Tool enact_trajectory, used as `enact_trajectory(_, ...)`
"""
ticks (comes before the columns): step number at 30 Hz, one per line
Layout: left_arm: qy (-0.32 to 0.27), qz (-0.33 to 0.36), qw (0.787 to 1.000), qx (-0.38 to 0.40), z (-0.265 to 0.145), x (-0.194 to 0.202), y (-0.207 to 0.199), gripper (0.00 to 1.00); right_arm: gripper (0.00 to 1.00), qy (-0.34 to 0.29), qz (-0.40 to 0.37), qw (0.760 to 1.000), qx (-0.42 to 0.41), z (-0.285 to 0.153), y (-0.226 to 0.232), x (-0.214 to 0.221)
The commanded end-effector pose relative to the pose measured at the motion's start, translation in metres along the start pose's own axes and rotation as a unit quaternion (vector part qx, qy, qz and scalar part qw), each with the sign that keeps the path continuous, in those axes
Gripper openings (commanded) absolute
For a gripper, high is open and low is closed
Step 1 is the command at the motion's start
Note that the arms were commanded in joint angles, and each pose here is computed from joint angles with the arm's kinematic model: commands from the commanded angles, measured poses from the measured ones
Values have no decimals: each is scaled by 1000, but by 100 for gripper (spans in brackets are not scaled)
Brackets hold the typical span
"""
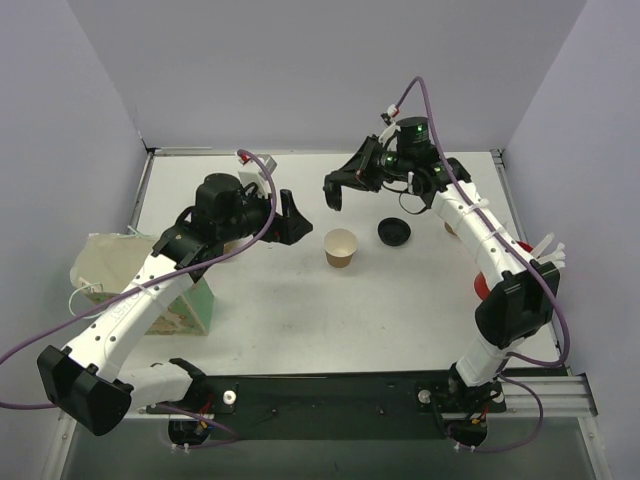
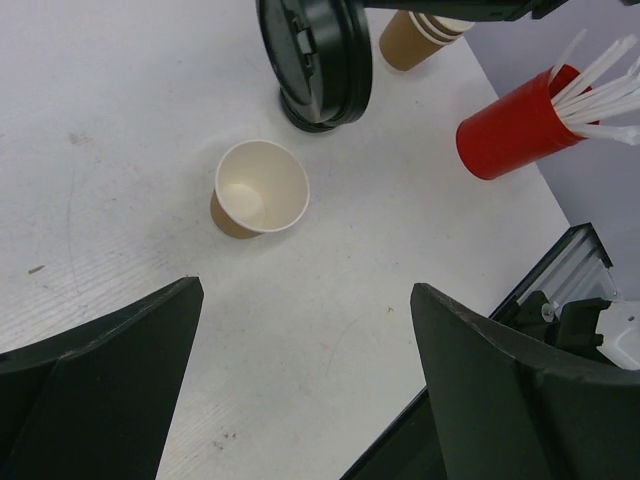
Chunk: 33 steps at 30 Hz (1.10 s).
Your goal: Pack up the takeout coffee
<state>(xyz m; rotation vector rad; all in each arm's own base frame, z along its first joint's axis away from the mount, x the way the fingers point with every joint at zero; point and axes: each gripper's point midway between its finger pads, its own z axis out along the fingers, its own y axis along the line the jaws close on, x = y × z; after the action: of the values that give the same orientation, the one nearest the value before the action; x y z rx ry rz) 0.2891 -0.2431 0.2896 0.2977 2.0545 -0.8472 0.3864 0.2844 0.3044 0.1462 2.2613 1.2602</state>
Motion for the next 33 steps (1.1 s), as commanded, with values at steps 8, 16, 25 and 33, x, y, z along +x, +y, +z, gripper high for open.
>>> enact_trajectory(8,-57,41,998,-5,3,-31,-18,93,0,-50,45,998,4,10,45,12)
enact_trajectory(16,-85,63,990,-88,15,-36,-6,88,0,-61,68,995,50,22,38,26)
enact_trajectory(25,-114,66,985,-110,24,-41,0,84,0,-70,90,991,68,25,35,33)
enact_trajectory(33,-112,62,986,-109,33,-37,2,80,0,-71,102,990,73,33,37,40)
